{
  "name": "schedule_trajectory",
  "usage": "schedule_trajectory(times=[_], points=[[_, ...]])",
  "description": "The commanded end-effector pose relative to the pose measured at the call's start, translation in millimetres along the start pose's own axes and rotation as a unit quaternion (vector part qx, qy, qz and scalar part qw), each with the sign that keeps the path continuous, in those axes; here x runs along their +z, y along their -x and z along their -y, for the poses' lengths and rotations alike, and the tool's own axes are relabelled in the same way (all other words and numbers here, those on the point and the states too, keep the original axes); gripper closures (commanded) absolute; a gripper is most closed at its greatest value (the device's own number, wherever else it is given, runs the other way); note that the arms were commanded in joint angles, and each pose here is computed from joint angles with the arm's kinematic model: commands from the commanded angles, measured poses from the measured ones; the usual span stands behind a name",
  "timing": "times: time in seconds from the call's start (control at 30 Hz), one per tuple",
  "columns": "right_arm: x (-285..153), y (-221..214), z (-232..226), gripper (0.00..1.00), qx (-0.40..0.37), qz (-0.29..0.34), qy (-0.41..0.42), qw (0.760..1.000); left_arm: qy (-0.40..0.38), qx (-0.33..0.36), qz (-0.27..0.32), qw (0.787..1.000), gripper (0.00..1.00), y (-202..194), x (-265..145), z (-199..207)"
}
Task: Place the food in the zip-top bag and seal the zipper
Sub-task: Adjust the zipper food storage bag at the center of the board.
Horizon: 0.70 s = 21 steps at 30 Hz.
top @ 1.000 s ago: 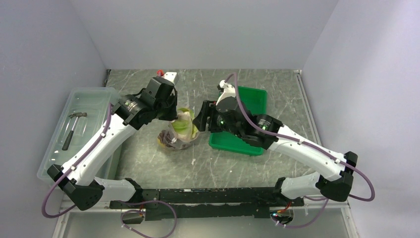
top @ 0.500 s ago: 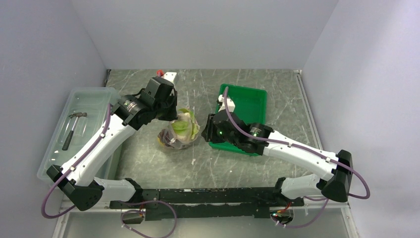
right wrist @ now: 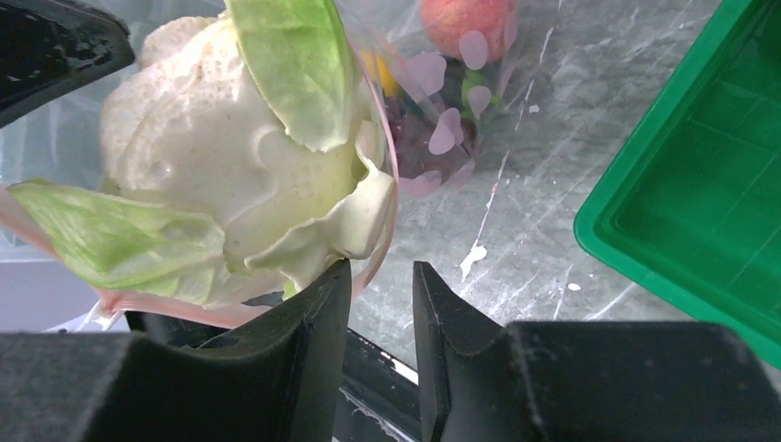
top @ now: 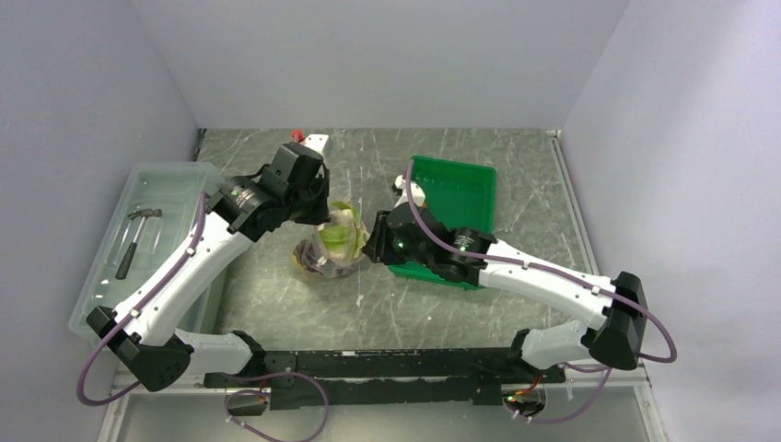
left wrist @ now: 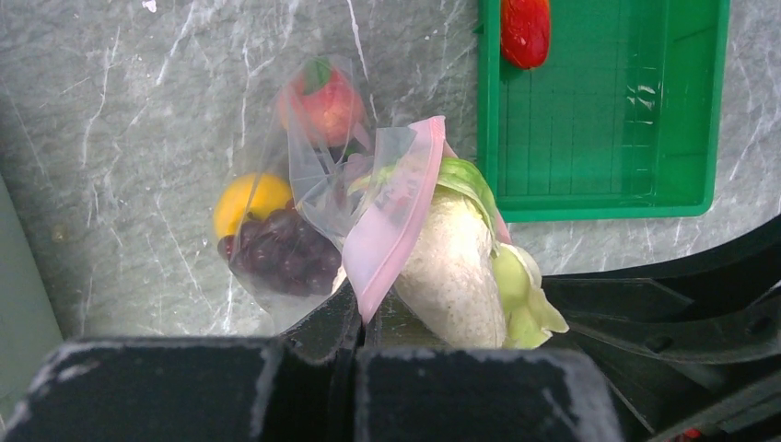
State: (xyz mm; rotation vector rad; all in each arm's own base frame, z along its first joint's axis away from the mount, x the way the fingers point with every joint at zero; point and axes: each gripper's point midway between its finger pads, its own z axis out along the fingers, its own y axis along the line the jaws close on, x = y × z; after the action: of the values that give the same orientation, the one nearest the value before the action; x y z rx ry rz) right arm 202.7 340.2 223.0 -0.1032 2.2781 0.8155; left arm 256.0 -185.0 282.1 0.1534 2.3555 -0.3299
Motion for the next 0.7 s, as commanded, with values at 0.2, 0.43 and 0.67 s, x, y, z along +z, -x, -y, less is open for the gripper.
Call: schedule_trajectory(times=[0.2, 0.43, 0.67], points=[[9, 5, -14, 0.7, 0.01, 0.008, 0.017, 1.0, -0.018, -0.003, 0.035, 0.999, 0.99, 12, -13, 4], [21, 3, -17, 0.67, 0.015, 0.007, 0.02, 1.0, -0.018, -0.005, 0.035, 0.999, 0.99, 12, -14, 3], [16, 16, -14, 0.97, 0.002, 0.031, 0.009, 0.999, -0.015, -0.004, 0.029, 0.999, 1.0, 12, -12, 3]])
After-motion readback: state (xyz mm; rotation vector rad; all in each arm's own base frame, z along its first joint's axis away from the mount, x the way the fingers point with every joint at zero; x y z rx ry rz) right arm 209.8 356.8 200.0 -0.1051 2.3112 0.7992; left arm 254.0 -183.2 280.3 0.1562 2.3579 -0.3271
